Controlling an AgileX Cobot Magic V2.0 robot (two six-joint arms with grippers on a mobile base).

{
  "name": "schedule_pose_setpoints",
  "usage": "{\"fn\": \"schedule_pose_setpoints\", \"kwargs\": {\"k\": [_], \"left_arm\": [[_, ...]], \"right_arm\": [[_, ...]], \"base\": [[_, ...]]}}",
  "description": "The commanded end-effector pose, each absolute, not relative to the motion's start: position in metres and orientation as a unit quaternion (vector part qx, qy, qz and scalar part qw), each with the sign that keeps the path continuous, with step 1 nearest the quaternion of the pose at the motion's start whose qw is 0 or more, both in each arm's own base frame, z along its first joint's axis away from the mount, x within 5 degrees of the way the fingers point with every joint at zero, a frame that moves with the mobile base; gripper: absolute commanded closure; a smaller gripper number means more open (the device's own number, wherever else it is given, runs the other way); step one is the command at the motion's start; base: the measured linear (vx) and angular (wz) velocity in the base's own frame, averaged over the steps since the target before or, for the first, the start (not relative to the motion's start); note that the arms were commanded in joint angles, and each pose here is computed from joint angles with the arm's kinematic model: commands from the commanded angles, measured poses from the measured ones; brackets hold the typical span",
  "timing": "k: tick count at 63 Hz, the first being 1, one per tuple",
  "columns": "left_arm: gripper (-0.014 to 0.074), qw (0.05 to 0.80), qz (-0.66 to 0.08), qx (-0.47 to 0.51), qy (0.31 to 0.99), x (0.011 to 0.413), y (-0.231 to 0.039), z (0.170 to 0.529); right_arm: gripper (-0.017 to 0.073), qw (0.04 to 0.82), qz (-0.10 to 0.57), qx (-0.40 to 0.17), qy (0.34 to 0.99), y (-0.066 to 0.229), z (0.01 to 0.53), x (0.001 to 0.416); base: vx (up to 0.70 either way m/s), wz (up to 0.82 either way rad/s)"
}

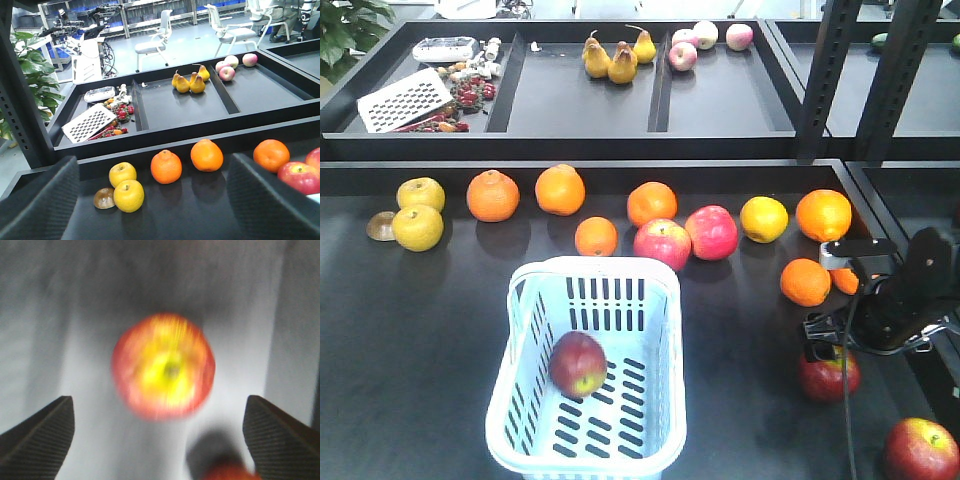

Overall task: Pick three apples into basket with both arms
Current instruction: 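Move the right gripper back to the next red apple and grasp it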

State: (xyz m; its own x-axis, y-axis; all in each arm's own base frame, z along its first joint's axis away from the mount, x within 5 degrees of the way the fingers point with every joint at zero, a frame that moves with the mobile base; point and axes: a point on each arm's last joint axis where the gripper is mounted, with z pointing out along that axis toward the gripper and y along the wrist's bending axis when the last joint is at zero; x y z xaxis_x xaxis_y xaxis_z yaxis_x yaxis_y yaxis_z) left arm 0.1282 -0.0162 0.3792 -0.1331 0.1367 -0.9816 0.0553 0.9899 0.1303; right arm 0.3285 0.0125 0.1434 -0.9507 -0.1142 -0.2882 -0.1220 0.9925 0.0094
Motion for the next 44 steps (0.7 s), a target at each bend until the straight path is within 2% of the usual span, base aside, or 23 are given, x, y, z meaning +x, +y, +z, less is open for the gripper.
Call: {"fn": "schedule_pose_setpoints", "kwargs": {"k": [1, 34, 44], "left_arm": [[0.0022, 0.681, 0.022, 0.070, 0.729, 0.127, -0.018, 0.391], [0.0022, 0.681, 0.022, 0.070, 0.729, 0.127, -0.018, 0.391], [0.0022, 0.681, 0.022, 0.070, 0.729, 0.127, -0.018, 0.391]], "right_arm": [[-0.0074, 0.200, 0.009, -0.061, 0.978, 0.011, 0.156, 0.341], [-0.0053, 0.173, 0.013, -0.047, 0.984, 0.011, 0.103, 0.351], [0.0024, 0.171, 0.014, -0.044, 0.984, 0.011, 0.098, 0.352]], "base": [[0.00, 0.00], [0.00, 0.00], [0.00, 0.00]]}}
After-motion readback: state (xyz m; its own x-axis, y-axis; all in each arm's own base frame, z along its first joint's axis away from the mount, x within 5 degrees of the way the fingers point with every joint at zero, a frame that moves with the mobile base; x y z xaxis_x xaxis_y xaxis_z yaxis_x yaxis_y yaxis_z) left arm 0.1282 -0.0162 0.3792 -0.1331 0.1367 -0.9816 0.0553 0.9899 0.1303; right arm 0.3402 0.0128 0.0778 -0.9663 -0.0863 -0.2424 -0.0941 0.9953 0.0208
